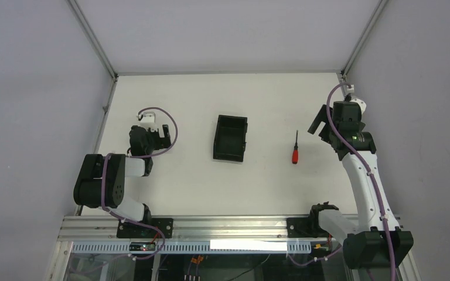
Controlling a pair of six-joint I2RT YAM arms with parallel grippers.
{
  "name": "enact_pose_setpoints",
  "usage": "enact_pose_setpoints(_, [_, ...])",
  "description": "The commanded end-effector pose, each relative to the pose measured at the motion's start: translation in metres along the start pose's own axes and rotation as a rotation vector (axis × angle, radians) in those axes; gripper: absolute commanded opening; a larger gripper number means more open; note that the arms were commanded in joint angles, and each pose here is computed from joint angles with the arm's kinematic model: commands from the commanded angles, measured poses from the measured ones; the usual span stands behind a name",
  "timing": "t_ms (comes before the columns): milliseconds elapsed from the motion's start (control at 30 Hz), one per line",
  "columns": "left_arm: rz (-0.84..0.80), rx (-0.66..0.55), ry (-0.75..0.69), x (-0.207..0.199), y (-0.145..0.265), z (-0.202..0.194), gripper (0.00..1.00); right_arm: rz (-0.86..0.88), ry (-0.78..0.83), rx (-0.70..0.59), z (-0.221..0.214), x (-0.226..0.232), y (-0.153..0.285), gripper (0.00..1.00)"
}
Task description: Put the screwdriver in the bin
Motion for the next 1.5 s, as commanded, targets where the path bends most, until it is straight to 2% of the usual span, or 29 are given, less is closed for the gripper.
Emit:
enact_pose_setpoints(0, [-0.01,-0.052,0.009,0.0,0.002,0.014,0.99,-0.037,0.005,-0.031,0.012,-0.007,0.009,0.99])
enact_pose_setpoints(200, [-0.009,-0.051,0.009,0.0,0.002,0.014,0.99,0.051,0.008,-0.061,0.019,0.004,0.019,0.99])
enact_pose_setpoints(333, [-0.009,-0.052,0.009,0.0,0.002,0.014,0.99,0.123,0.061,0.06,0.004,0.023,0.009,0.99])
enact_pose_setpoints(667, [-0.009,-0.052,0.009,0.0,0.002,0.014,0.99,0.077,0.229,0.252,-0.053,0.054,-0.061,0.97])
enact_pose_setpoints(800, [-0.009,-0.052,0.009,0.0,0.002,0.014,0.99,0.089,0.257,0.352,-0.08,0.065,-0.097,0.87])
enact_pose_setpoints(933, [-0.009,-0.052,0.009,0.0,0.002,0.014,0.99,0.058,0.275,0.46,-0.106,0.066,-0.123,0.69])
enact_pose_setpoints(967, [-0.009,-0.053,0.009,0.0,0.002,0.014,0.99,0.046,0.273,0.478,-0.111,0.065,-0.127,0.62])
enact_pose_setpoints(1100, [-0.01,-0.051,0.009,0.0,0.002,0.014,0.99,0.019,0.265,0.496,-0.12,0.061,-0.132,0.22])
enact_pose_setpoints(1167, [-0.009,-0.053,0.009,0.0,0.002,0.014,0.99,0.023,0.264,0.465,-0.11,0.061,-0.126,0.09])
enact_pose_setpoints(1267, [-0.009,-0.051,0.009,0.0,0.002,0.014,0.99,0.046,0.263,0.391,-0.081,0.065,-0.107,0.03])
enact_pose_setpoints(1467, [-0.01,-0.051,0.009,0.0,0.002,0.014,0.99,0.243,0.272,0.212,-0.02,0.1,-0.038,0.02])
Point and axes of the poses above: each gripper's point midway between its finger pads, its own y axis back along the fingers, its own x axis along the line the jaws close on, z = x × y, the point moved 2 cm from there along y, back along the fingers, and after that the axes turned 3 degrees about y, right-handed, at the moved point
